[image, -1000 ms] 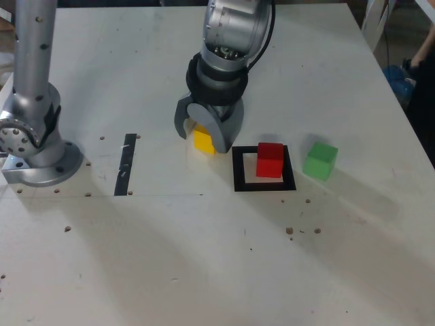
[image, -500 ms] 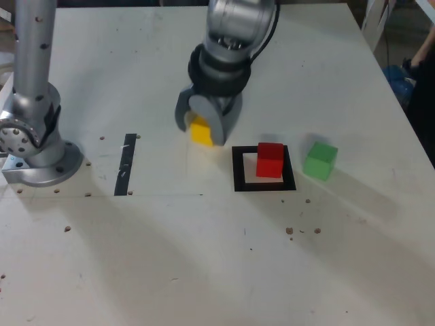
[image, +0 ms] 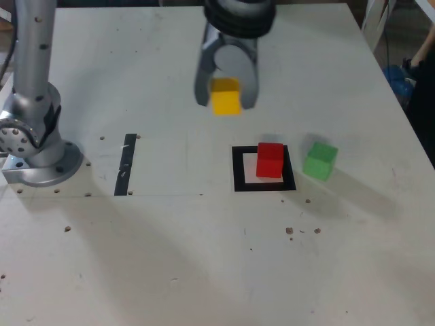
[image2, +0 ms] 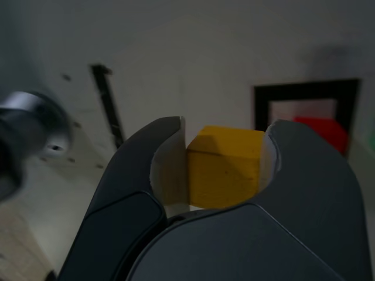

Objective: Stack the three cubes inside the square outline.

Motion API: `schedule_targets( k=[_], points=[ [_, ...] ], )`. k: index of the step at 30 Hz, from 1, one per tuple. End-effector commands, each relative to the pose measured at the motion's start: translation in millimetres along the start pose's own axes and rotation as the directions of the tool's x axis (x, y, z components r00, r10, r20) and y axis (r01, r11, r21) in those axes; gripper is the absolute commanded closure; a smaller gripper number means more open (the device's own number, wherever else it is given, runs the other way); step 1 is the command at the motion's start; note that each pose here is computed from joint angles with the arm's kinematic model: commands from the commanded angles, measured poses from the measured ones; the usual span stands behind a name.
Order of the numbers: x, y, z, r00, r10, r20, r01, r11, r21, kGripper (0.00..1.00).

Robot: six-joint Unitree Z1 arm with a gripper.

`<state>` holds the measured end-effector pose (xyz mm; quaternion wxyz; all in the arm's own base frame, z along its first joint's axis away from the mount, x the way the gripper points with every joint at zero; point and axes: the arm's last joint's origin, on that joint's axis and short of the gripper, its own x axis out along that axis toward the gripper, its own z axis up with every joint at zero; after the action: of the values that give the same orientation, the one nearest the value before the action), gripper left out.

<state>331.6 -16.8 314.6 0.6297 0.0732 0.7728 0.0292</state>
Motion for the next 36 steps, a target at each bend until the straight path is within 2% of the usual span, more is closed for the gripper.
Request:
schedule_targets(
  k=[1,5,11,19,36],
  points=[
    [-1,-4,5,1.0000,0.000,0.004,0.000,1.000,0.000,0.80],
    [-3,-14,18,0.9998,0.000,0.021,0.000,1.000,0.004,0.80],
    [-1,-18,30,0.9997,0.013,0.021,-0.013,1.000,0.007,0.80],
    [9,-22,48,0.9999,0.014,0.000,-0.014,1.000,0.006,0.80],
    [26,-34,71,0.9988,-0.017,-0.046,0.018,1.000,0.022,0.80]
  ],
)
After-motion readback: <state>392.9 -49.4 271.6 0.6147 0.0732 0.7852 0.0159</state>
